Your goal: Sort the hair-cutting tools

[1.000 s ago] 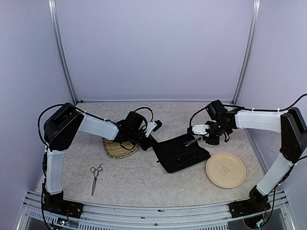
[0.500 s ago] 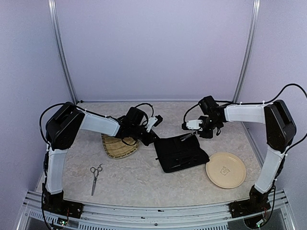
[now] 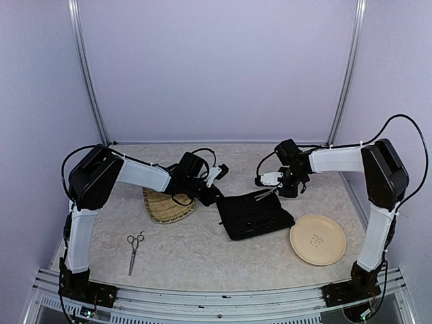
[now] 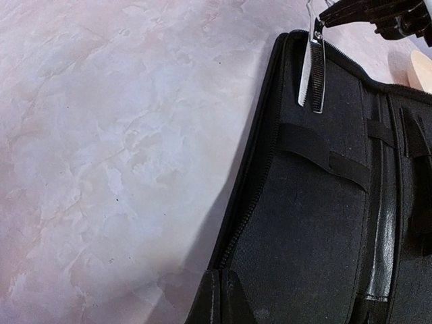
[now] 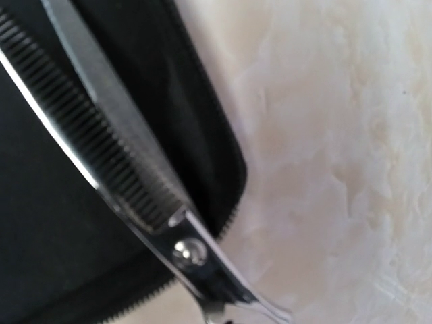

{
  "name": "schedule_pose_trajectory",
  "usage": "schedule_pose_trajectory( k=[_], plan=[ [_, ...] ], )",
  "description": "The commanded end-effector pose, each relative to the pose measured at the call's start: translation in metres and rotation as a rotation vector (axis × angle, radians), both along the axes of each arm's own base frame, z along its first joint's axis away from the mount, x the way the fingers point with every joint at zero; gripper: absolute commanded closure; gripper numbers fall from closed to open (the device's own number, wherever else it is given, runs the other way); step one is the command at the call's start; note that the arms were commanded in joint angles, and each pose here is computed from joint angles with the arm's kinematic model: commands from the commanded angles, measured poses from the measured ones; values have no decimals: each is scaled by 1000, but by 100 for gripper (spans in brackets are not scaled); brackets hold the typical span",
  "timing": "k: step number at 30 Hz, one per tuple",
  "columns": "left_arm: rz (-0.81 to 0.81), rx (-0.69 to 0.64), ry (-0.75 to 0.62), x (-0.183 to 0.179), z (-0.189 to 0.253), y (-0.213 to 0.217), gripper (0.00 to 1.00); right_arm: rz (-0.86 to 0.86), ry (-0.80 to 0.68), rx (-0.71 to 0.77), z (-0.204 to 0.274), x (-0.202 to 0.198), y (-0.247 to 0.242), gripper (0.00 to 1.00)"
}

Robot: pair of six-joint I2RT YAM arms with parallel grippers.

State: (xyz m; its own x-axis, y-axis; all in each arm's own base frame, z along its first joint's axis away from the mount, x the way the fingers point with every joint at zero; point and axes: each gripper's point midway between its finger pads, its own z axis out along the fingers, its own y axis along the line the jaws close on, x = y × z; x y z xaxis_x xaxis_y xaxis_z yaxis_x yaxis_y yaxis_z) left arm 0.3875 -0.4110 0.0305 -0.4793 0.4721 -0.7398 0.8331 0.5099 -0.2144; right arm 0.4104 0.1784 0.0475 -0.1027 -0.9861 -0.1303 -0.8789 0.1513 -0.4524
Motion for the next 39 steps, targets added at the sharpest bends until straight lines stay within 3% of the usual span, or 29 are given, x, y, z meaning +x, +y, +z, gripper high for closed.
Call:
schedule_pose_trajectory(
  k=[1, 39],
  plan=[
    [-2, 0, 31, 0, -4, 1, 99, -38, -11, -1, 1, 8, 8, 100],
    [8, -27, 72, -2, -11, 7, 99, 58, 160, 104, -31, -24, 100, 100]
  ],
)
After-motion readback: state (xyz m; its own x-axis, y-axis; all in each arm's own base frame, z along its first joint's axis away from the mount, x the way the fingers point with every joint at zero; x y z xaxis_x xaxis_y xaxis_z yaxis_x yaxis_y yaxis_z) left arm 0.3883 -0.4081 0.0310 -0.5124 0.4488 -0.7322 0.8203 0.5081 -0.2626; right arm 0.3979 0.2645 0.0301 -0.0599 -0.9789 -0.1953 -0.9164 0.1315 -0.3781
